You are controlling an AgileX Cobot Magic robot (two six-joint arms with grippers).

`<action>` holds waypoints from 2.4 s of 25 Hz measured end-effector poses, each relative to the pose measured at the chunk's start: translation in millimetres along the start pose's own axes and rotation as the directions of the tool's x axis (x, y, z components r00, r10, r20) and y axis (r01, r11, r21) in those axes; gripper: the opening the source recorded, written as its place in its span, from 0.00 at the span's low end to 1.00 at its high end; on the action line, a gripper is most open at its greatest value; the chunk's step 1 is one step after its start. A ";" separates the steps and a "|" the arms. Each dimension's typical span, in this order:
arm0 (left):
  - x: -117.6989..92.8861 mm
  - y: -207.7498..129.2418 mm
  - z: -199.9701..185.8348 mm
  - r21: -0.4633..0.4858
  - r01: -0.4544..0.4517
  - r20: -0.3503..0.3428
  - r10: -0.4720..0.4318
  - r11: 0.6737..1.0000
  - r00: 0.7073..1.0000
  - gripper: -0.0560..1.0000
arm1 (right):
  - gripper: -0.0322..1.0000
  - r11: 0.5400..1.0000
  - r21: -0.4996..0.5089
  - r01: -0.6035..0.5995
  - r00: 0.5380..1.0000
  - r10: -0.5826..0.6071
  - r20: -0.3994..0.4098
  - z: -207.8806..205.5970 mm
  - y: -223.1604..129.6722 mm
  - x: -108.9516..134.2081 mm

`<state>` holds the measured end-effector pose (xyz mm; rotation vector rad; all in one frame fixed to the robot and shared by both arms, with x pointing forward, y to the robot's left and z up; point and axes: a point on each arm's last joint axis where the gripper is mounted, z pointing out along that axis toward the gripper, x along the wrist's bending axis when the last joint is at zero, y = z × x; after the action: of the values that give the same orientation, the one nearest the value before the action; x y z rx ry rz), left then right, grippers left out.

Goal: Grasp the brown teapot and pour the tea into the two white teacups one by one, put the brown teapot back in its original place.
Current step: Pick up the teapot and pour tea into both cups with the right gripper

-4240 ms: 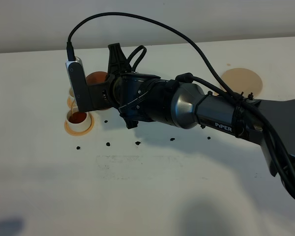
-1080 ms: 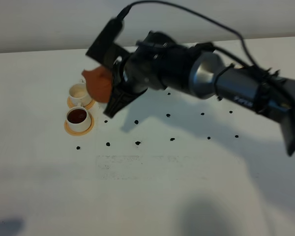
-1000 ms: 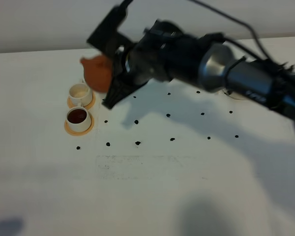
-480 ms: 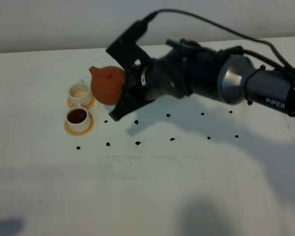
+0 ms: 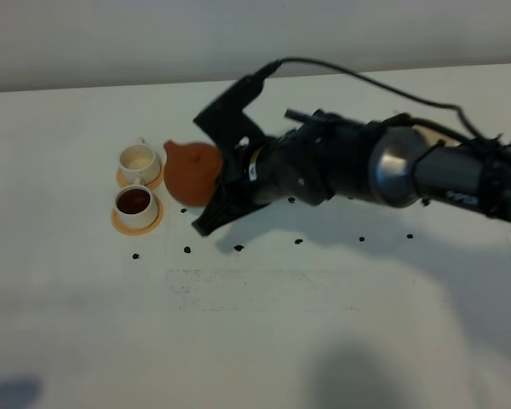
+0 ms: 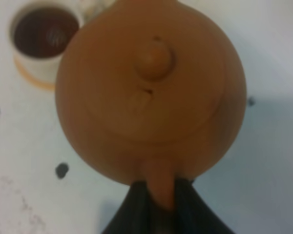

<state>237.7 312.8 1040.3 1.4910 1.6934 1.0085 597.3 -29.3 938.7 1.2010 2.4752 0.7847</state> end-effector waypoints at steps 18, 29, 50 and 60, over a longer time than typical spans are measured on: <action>0.0 0.0 0.0 0.000 0.000 0.000 0.000 1.000 1.000 0.35 | 0.12 0.997 0.072 -0.010 1.000 0.011 -0.021 34.2 -19.2 9.3; 0.0 0.0 0.0 0.000 0.000 0.000 0.000 1.000 1.000 0.35 | 0.12 0.999 0.005 0.052 0.999 -0.052 0.002 -0.3 16.0 1.3; 0.0 0.0 0.0 0.000 0.000 0.000 0.000 1.000 1.000 0.35 | 0.12 0.975 -0.110 0.192 0.978 -0.180 0.104 -7.4 78.7 -24.2; 0.0 0.0 0.0 0.000 0.000 0.000 0.000 1.000 1.000 0.35 | 0.12 0.956 -0.008 0.292 0.947 -0.288 0.143 19.2 67.2 -28.8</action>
<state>237.7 312.8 1040.3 1.4910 1.6934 1.0085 666.7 -11.3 962.6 0.8230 2.4374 0.6292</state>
